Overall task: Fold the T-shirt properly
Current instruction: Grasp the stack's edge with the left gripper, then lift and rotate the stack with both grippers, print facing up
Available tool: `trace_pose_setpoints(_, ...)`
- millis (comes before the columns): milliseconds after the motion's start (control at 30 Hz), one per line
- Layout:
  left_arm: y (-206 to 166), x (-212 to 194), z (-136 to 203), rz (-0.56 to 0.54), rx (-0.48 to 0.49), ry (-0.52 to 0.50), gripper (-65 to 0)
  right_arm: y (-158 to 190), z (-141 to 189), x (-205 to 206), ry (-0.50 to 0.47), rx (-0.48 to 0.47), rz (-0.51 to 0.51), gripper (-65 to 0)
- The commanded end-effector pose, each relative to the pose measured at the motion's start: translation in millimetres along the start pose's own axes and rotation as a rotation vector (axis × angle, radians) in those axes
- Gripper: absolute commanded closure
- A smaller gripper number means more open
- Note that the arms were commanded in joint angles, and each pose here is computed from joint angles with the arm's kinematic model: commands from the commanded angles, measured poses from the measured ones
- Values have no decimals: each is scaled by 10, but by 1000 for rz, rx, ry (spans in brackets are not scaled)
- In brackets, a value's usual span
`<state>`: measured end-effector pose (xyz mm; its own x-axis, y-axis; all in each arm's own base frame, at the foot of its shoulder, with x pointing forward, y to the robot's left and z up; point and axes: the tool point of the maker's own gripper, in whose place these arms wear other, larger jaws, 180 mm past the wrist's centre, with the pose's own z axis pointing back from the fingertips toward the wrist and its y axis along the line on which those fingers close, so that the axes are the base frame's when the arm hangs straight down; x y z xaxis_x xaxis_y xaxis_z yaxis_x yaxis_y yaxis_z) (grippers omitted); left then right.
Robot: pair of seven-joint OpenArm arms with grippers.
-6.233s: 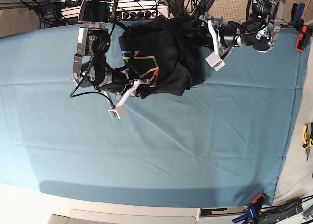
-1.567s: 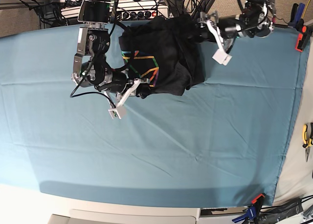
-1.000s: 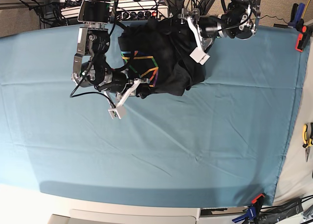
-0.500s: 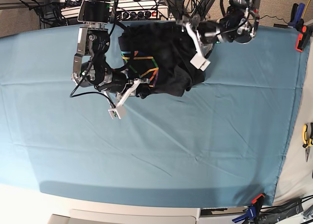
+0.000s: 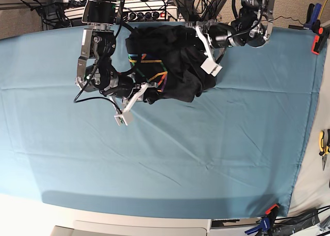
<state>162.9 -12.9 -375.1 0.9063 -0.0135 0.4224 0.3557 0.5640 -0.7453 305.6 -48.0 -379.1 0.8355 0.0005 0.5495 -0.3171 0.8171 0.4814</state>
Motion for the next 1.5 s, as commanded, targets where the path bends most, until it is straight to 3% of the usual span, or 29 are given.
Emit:
trace_pose_setpoints(0,-45,91,27,-19,-15,-31,0,37,37,149,-42,8,25,0)
trace_pose_setpoints(500,147,134,93,-83,71,-9,0,32,39,142,-38,6,23,0)
trace_pose_setpoints(1167,362,1082,412,-320,187,-108,0,96,152,-182,15,-4,25,0)
trace_pose_setpoints(1467,442,1100,495,-393,222,-44,0,194,328,-362,-9,-21,39,0)
